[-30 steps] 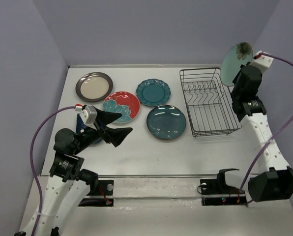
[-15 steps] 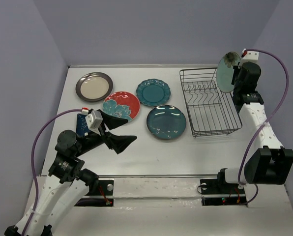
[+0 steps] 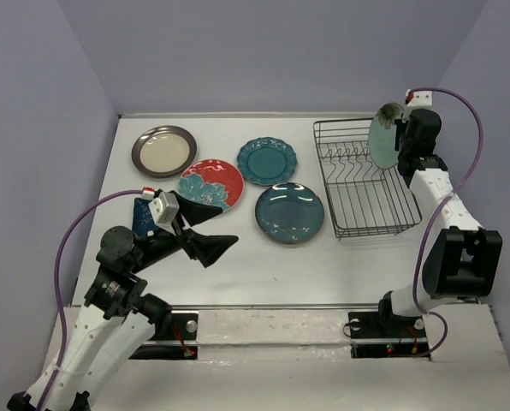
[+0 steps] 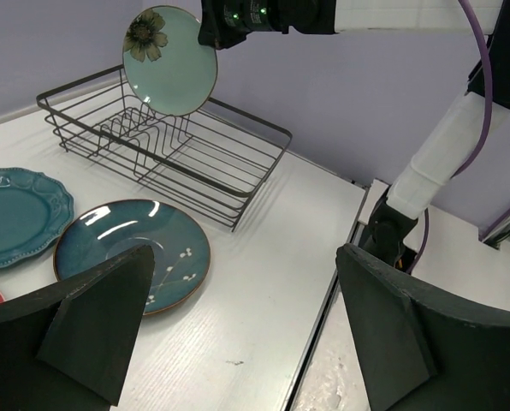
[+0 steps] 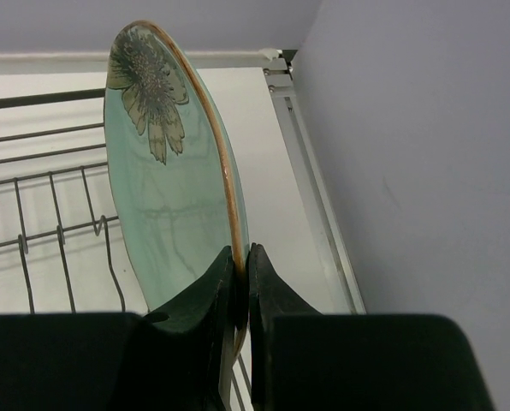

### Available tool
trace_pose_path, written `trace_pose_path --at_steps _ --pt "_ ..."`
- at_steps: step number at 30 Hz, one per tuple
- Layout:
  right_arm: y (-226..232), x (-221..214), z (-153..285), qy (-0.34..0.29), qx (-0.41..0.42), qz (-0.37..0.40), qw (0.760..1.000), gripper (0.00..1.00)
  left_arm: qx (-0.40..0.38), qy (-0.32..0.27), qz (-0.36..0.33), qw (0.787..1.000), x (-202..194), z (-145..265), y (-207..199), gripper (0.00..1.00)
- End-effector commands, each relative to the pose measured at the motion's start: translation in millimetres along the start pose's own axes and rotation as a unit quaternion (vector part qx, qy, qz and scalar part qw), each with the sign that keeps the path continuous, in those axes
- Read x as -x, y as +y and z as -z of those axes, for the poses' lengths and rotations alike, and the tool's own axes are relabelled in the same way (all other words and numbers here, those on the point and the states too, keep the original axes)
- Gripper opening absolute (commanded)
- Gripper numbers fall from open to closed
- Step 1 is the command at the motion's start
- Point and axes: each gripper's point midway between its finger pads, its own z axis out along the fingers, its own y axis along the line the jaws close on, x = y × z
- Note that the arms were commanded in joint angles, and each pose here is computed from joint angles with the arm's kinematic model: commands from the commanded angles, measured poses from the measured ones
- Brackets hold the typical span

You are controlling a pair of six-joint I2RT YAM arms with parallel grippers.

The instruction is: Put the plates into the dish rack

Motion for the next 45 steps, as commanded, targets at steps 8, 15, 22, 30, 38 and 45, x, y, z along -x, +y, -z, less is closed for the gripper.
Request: trace_pose_path --at_steps 8,15,22,30,38,45 --pt "-39.9 113.0 21.1 -0.159 -0.052 -0.038 0.985 0.07 -0.01 -0.025 -0.023 0.999 22.7 0.2 -9.2 0.99" --pt "-62.0 157.4 43.8 -0.203 -0.08 -0.049 0.975 0.07 -0.01 -0.025 -0.024 0.999 22.5 0.4 -8.9 0.99" --pt "-52.3 115.9 27.6 -0.161 -0.08 -0.018 0.983 0.07 -0.011 -0.026 -0.024 0.999 22.6 1.1 -9.8 0.99" --pt "-41.5 93.5 10.8 -0.137 -0.07 0.003 0.988 0.07 -0.011 -0.028 -0.025 0.999 24.1 2.0 -10.6 0.99" --pt "-28.4 58.3 -0.8 -0.103 -0.055 0.001 0.993 0.07 -0.012 -0.031 -0.027 0.999 25.3 3.0 -11.8 0.99" --pt "-12.7 14.6 -13.9 -0.061 -0.043 -0.027 0.997 0.07 -0.011 -0.037 -0.031 0.999 27.9 5.1 -13.0 0.99"
